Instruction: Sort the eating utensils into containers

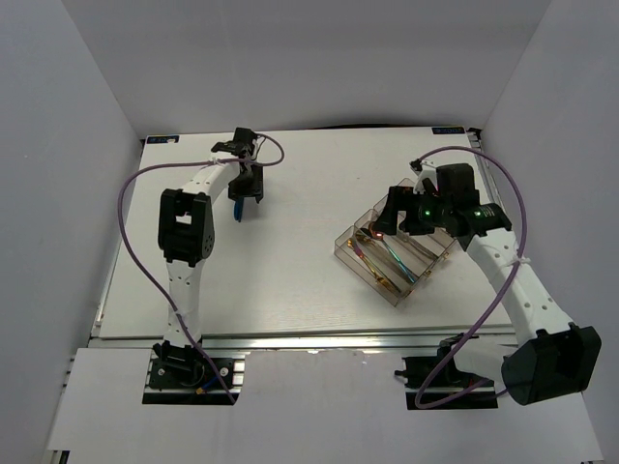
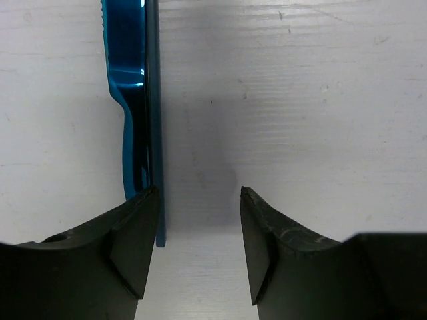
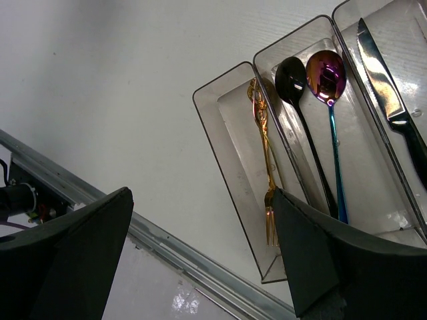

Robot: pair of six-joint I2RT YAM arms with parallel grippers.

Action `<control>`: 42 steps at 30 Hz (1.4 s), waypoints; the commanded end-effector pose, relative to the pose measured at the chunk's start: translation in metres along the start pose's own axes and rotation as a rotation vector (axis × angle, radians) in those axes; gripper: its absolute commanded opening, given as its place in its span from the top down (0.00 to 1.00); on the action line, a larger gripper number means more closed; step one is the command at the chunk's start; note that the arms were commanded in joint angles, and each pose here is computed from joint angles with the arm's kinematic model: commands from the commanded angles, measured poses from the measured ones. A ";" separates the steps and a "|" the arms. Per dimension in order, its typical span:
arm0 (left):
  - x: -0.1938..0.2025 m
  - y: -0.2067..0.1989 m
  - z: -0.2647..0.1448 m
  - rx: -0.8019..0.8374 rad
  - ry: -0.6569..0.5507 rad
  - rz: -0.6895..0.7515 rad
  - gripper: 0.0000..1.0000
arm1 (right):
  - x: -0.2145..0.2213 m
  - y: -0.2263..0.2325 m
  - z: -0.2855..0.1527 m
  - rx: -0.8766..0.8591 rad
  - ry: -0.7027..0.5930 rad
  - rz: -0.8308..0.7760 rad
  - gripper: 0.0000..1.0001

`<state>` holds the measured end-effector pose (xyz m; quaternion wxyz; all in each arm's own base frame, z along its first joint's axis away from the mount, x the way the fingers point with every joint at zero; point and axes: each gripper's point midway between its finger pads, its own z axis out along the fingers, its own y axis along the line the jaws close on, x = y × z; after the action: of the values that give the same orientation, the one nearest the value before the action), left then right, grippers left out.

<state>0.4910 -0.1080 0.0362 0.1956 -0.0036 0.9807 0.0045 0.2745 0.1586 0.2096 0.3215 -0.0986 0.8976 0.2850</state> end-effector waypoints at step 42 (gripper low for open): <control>0.131 -0.170 -0.107 0.648 -0.017 -0.203 1.00 | -0.035 0.034 0.058 -0.176 -0.014 0.331 0.11</control>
<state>0.3237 -0.2361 0.0215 0.1410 -0.0323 0.9686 -0.2024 0.3095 0.2110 0.2060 0.2445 0.0354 0.8622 0.4422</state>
